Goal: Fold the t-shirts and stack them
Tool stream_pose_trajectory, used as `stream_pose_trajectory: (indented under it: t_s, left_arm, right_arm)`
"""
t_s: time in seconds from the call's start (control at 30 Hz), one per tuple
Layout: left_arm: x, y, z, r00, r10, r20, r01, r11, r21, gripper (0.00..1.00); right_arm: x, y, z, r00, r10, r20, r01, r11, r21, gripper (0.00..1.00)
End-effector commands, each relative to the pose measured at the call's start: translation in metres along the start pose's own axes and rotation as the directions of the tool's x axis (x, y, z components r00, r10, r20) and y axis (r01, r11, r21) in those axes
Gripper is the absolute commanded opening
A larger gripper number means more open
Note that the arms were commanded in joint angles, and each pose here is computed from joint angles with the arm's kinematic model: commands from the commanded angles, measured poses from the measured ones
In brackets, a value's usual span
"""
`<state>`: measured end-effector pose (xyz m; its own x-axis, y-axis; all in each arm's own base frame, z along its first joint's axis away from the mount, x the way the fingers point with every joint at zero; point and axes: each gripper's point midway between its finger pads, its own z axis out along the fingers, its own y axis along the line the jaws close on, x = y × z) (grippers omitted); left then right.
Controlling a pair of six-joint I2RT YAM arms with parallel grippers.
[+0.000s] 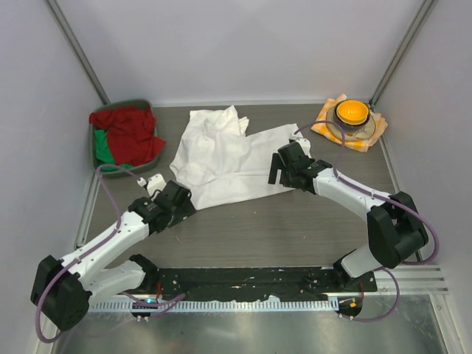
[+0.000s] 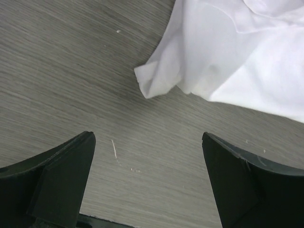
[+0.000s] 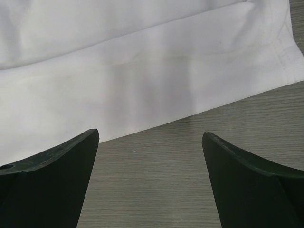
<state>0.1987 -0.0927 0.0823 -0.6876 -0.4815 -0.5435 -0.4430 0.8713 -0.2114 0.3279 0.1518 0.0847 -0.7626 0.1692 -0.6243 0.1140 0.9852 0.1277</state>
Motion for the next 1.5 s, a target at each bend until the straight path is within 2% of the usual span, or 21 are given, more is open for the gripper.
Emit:
stream_pose_trajectory:
  t_s: [0.0, 0.13, 0.27, 0.53, 0.67, 0.9, 1.03, 1.27, 1.47]
  left_arm:
    - [-0.017, -0.010, 0.019, 0.997, -0.019, 0.075, 0.021, 1.000, -0.016, 1.00]
    - [-0.016, -0.006, 0.039, 0.997, -0.026, 0.075, 0.031, 0.998, -0.061, 1.00]
    - [-0.021, -0.007, 0.049, 0.993, -0.061, 0.097, 0.065, 0.997, -0.039, 0.98]
    - [-0.027, -0.003, 0.055, 0.993, -0.087, 0.084, 0.090, 0.996, -0.028, 0.94]
    - [-0.024, -0.004, 0.062, 0.993, -0.095, 0.075, 0.097, 0.995, -0.018, 0.86]
    - [-0.012, -0.002, 0.072, 0.993, -0.111, 0.036, 0.112, 0.994, -0.006, 0.62]
    - [-0.013, -0.002, 0.067, 0.992, -0.116, 0.038, 0.116, 0.993, 0.003, 0.61]
    - [-0.027, 0.010, 0.045, 0.986, -0.133, 0.105, 0.133, 0.991, 0.001, 0.71]
    - [-0.018, 0.024, 0.043, 0.986, -0.144, 0.088, 0.146, 0.989, -0.025, 0.66]
  right_arm:
    - [-0.025, 0.013, -0.006, 0.996, -0.009, 0.086, 0.011, 1.000, -0.027, 0.96]
    - [-0.030, 0.019, 0.005, 0.995, -0.041, 0.091, 0.044, 0.999, -0.026, 0.96]
    - [-0.029, 0.030, 0.021, 0.994, -0.070, 0.080, 0.074, 0.996, -0.048, 0.96]
    - [-0.007, 0.038, 0.056, 0.994, -0.107, -0.007, 0.106, 0.993, -0.052, 0.96]
    - [0.003, 0.032, 0.066, 0.992, -0.120, -0.032, 0.119, 0.992, -0.030, 0.96]
    - [0.018, 0.024, 0.078, 0.989, -0.131, -0.074, 0.132, 0.991, 0.003, 0.96]
    - [0.021, 0.024, 0.079, 0.987, -0.135, -0.082, 0.136, 0.991, 0.008, 0.95]
    - [0.022, 0.025, 0.080, 0.987, -0.138, -0.086, 0.138, 0.990, -0.001, 0.95]
    - [0.022, 0.026, 0.081, 0.987, -0.138, -0.086, 0.138, 0.990, -0.001, 0.95]
